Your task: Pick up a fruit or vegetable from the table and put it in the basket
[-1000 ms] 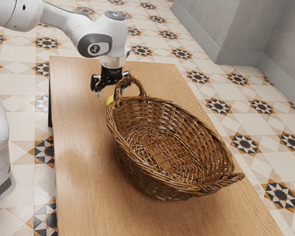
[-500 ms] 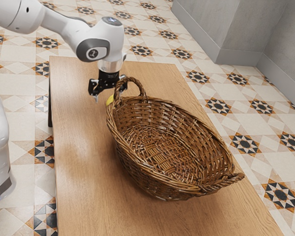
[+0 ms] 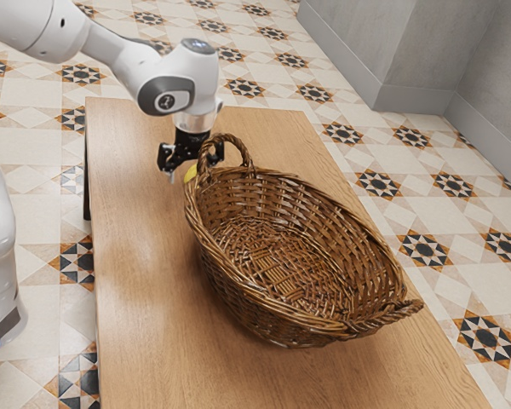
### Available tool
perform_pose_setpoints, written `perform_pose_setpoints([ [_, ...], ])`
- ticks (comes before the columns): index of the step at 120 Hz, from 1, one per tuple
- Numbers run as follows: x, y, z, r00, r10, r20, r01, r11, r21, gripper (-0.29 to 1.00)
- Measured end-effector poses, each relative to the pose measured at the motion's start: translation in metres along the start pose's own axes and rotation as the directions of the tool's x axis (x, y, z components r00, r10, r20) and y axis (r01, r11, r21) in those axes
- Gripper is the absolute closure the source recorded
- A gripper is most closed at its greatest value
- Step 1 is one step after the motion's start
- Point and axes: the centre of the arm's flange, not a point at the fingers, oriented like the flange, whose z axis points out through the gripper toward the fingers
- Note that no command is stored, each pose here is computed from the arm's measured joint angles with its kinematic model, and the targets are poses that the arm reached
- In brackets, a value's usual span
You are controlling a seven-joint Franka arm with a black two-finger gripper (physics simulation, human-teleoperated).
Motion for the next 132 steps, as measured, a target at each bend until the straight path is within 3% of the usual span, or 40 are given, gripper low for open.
perform_pose_setpoints([
  [97,0.003,0.008,0.024,1.000,0.005,-0.002,-0.005,1.000,0.005,0.01],
  [123,0.007,0.007,0.022,1.000,0.018,-0.001,-0.018,1.000,0.004,0.41],
  [132,0.006,0.007,0.023,1.000,0.025,-0.001,-0.025,1.000,0.006,0.50],
])
